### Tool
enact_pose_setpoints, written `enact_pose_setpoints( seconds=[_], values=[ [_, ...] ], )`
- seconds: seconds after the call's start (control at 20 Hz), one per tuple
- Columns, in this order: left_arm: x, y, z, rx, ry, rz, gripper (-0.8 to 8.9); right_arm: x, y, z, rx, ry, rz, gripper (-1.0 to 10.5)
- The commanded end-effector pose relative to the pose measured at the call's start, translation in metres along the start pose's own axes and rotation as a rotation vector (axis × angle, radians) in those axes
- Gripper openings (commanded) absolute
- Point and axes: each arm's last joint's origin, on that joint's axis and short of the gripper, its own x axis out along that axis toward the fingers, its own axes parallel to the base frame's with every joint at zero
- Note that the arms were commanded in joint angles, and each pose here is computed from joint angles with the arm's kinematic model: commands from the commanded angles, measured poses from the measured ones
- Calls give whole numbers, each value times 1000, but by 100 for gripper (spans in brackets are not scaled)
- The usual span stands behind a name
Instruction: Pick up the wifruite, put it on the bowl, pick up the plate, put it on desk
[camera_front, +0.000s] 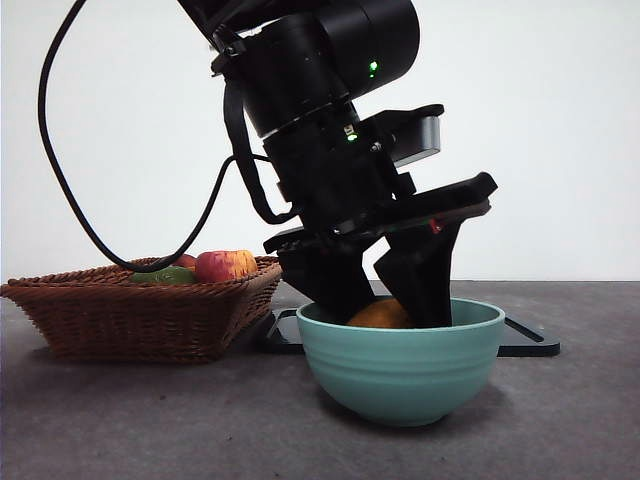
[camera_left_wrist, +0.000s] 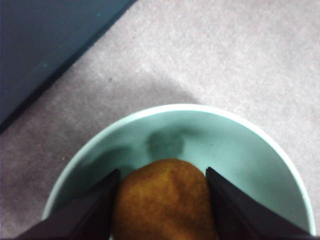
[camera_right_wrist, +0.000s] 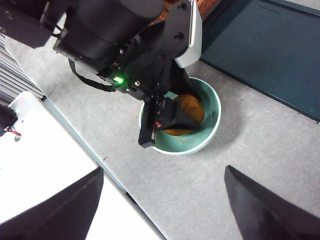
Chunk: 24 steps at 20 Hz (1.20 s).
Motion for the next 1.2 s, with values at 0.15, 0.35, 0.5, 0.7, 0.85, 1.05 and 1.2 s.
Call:
enact_pose_setpoints(
  seconds=[0.15,0.35,0.5,0.7,0.85,1.05,1.2],
  values=[
    [6,-7,3,9,-2,-11,359,-2,2,5,-11,-16,2,387],
    [-1,-10,5,-2,-20,-15,358,-2,2,5,-10,-15,2,387],
    [-22,-12,13,-4,-81,-23,358,-2,2,5,-10,-15,2,387],
    [-68,-16,22,2,-203,-35,357,-2,2,5,-11,-17,1,387],
    [-111,-13,23,-5,-287,-33,357,-2,2,5,-11,-16,2,387],
    [-172,3,15,-64,-405,0,347,-2,2,5,-11,-17,1,387],
    [-208,22,1,-121,-445,55,344,-2,2,5,-11,-16,1,387]
  ],
)
